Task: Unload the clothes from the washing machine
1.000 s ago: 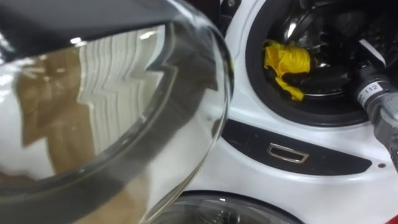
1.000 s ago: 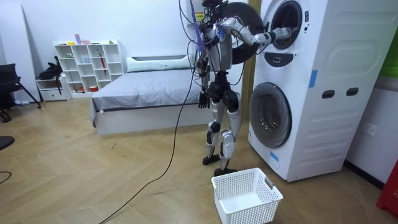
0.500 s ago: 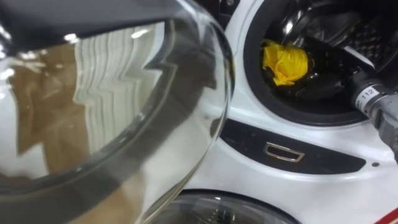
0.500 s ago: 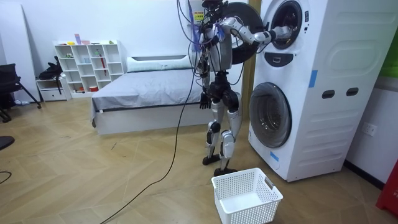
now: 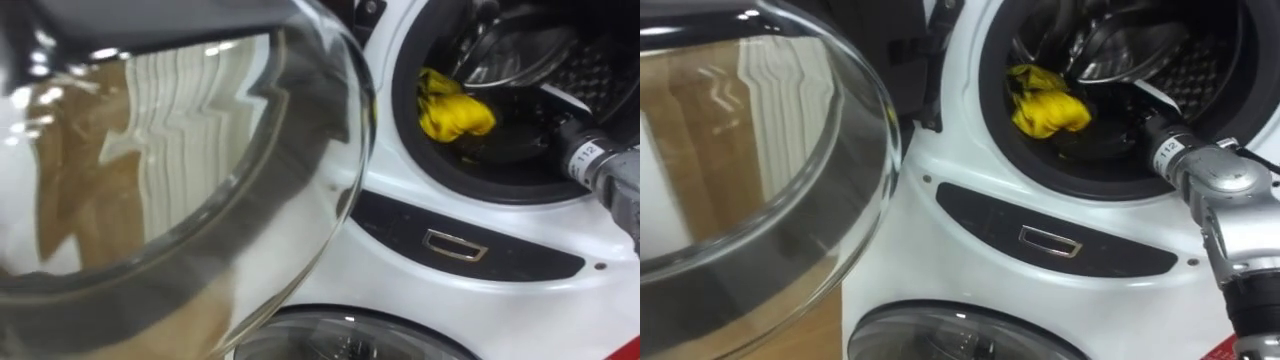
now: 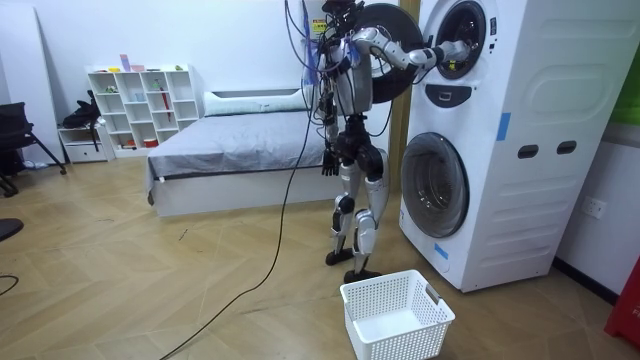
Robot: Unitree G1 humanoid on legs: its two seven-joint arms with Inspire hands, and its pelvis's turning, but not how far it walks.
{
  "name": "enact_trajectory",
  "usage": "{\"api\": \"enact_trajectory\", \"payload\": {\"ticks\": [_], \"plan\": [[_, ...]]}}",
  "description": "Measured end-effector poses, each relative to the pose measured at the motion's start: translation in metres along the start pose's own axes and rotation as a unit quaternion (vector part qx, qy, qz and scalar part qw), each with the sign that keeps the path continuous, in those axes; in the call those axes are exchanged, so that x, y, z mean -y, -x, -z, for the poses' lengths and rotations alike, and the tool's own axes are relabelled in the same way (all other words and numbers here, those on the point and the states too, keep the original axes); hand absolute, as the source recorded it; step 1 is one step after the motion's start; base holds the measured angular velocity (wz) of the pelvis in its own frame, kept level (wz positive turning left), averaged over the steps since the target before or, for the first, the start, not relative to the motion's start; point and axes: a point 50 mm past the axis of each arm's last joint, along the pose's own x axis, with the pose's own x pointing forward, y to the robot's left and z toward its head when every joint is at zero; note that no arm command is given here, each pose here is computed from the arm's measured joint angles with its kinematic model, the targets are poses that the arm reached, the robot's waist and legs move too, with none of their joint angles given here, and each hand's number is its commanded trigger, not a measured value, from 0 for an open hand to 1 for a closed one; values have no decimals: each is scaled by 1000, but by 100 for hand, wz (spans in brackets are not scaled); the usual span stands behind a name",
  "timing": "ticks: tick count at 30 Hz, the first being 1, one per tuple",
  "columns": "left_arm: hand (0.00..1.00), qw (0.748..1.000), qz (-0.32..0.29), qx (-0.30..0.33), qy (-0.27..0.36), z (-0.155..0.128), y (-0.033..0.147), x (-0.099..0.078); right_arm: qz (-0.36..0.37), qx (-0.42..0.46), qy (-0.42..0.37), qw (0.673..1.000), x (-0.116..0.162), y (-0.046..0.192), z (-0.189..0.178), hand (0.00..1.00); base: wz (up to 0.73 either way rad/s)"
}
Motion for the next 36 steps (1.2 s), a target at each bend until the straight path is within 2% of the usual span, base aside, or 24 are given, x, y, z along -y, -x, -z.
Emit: {"api": "enact_trajectory", "payload": {"ticks": [8, 16, 22, 26, 28, 31, 36], "plan": [[0, 1000, 7, 14, -7, -10, 0, 0, -1, 4, 7, 1000, -1, 0, -2, 100, 0], [0, 1000, 2, 12, -8, -8, 0, 0, -2, 6, 12, 1000, -4, -1, -4, 100, -6], [0, 1000, -5, 26, -5, -10, 0, -1, 7, 56, 66, 996, -8, 6, -33, 100, -7], [0, 999, -16, 35, 0, -7, 1, 1, 29, 133, 147, 980, -22, 37, -61, 100, -14], [0, 999, -19, 26, 2, 4, 0, 3, 34, 186, 185, 964, -34, 55, -80, 100, -18], [0, 999, -21, 30, 19, 8, 2, 10, 31, 267, 164, 949, -47, 95, -91, 100, -3], [0, 998, -20, 35, 37, 17, 5, 21, 40, 278, 131, 951, -52, 127, -71, 100, 1]]}}
